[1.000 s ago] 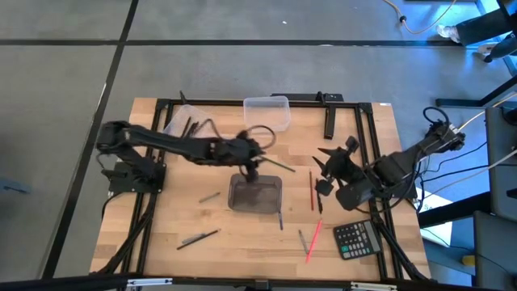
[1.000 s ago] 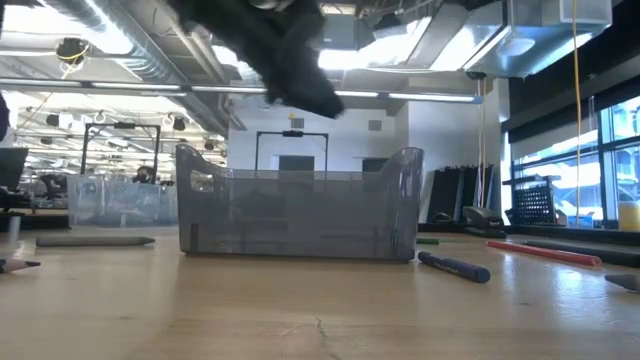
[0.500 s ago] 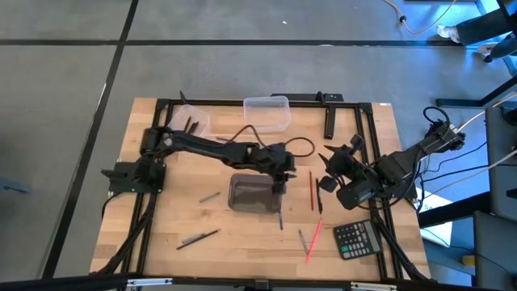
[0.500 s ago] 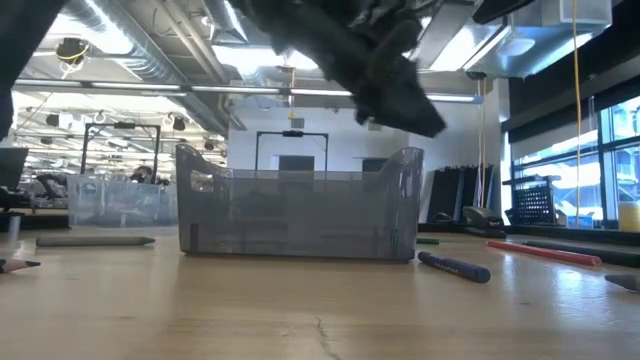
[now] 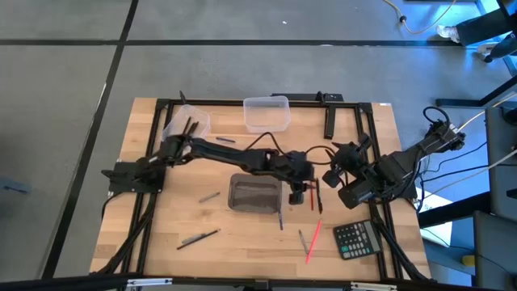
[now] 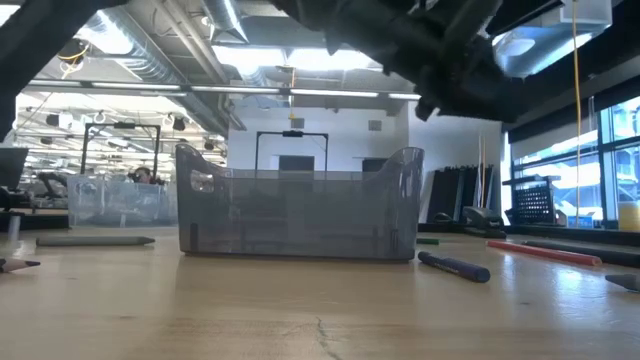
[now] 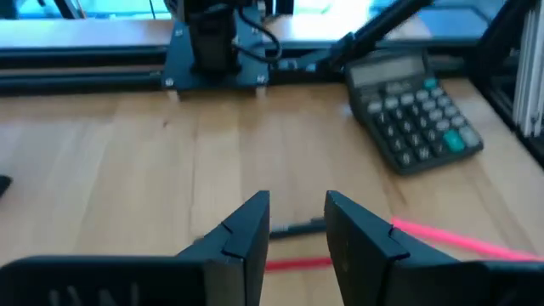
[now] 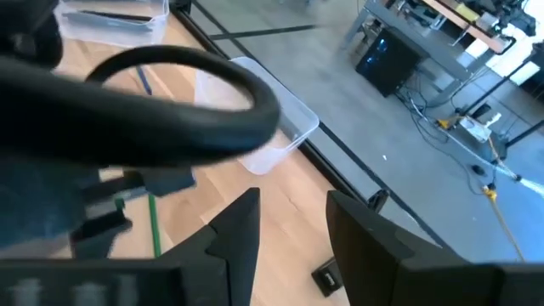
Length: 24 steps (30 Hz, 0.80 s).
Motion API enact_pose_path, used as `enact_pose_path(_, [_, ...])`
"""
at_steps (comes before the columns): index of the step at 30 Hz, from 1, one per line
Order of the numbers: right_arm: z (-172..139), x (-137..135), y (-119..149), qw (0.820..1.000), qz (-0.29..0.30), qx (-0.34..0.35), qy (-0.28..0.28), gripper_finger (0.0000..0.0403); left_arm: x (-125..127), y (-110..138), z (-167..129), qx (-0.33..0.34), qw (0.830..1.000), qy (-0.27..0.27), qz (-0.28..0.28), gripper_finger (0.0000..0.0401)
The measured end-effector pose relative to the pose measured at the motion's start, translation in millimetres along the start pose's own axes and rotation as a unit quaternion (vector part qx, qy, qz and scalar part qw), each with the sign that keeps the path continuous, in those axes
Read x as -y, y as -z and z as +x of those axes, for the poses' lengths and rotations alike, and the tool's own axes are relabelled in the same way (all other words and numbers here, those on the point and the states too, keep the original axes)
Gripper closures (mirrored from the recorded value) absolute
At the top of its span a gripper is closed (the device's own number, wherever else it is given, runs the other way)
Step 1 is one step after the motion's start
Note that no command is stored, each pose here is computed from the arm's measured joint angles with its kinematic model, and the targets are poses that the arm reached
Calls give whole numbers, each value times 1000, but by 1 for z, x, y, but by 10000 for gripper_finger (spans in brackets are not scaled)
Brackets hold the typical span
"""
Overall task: Sort crayons/erasers/pens/pencils in bins
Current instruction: Put the black pen into the left transparent bin
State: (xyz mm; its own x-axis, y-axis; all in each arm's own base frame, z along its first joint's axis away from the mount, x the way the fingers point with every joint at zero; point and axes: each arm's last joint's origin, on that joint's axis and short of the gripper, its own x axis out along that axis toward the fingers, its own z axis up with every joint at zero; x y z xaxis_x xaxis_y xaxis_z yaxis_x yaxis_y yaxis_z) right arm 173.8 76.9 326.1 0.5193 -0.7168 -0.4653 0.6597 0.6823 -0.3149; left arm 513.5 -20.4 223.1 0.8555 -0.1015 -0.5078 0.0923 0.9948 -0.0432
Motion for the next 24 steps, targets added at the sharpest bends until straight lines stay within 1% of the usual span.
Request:
enact_pose_path(2, [0,0,0,1000,11,3,2,262,3,-2,4,7,1000,3,-1,293])
enact_pose_path(4, [1,-2,0,1000,10,3,4,262,8,0,11,13,1000,6,2,293])
enact_pose_path(9, [2,-4,1,1000,2,1,6,262,22,12,27,-2,1000,20,8,293])
enact_pose_path(11, [1,-3,1,1000,1,1,7,262,22,12,31,6,1000,19,7,293])
enact_pose_path(13, [1,-2,1,1000,2,1,7,262,18,10,37,20,1000,18,-15,293])
enact_pose_path(16, [1,-3,1,1000,6,2,5,262,15,12,50,26,998,44,-31,293])
enact_pose_path(18, [1,-2,1,1000,6,1,5,262,15,13,58,27,998,53,-26,293])
enact_pose_path(20, [1,-3,1,1000,6,-1,3,262,19,16,64,24,998,56,-6,293])
enact_pose_path(22, [1,-3,1,1000,7,-5,1,262,22,21,68,17,998,54,7,293])
enact_pose_path(24, [1,-3,1,1000,6,-8,0,262,23,24,70,9,999,43,8,293])
